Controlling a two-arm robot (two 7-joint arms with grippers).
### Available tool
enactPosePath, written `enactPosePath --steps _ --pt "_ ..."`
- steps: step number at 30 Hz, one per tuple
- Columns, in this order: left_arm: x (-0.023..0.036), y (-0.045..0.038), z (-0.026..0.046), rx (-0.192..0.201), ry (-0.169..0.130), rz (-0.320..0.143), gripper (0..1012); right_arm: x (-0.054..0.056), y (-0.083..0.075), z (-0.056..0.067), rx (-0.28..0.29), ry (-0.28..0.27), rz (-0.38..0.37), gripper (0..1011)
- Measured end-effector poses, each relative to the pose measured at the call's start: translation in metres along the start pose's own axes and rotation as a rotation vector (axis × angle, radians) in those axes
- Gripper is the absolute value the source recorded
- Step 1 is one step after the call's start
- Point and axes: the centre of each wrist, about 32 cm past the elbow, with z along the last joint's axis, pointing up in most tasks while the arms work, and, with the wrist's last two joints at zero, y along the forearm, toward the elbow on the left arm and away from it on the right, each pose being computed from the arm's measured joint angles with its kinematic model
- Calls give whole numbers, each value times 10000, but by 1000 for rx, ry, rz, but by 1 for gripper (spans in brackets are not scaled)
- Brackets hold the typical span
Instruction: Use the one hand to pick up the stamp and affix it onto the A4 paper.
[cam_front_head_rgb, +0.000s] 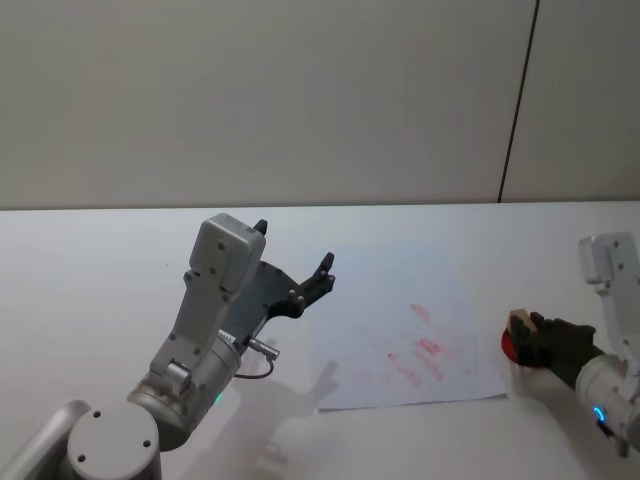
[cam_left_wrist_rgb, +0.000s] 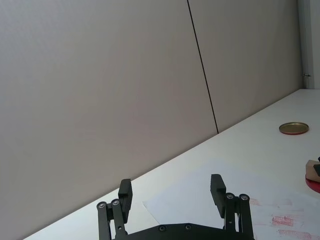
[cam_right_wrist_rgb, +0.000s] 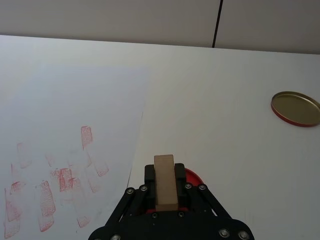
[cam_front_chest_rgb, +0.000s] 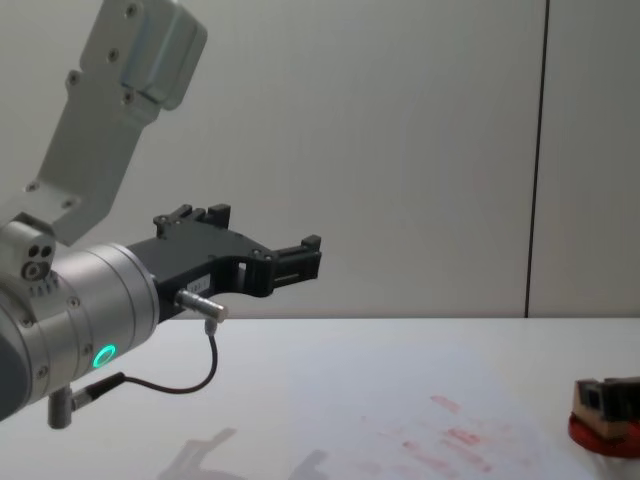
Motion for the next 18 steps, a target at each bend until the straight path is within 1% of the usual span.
enactPosePath --steps 10,18 --pt "0 0 0 0 0 0 993 -12 45 -7 -15 7 -11 213" --pt "0 0 0 0 0 0 993 3 71 -5 -29 34 -20 213"
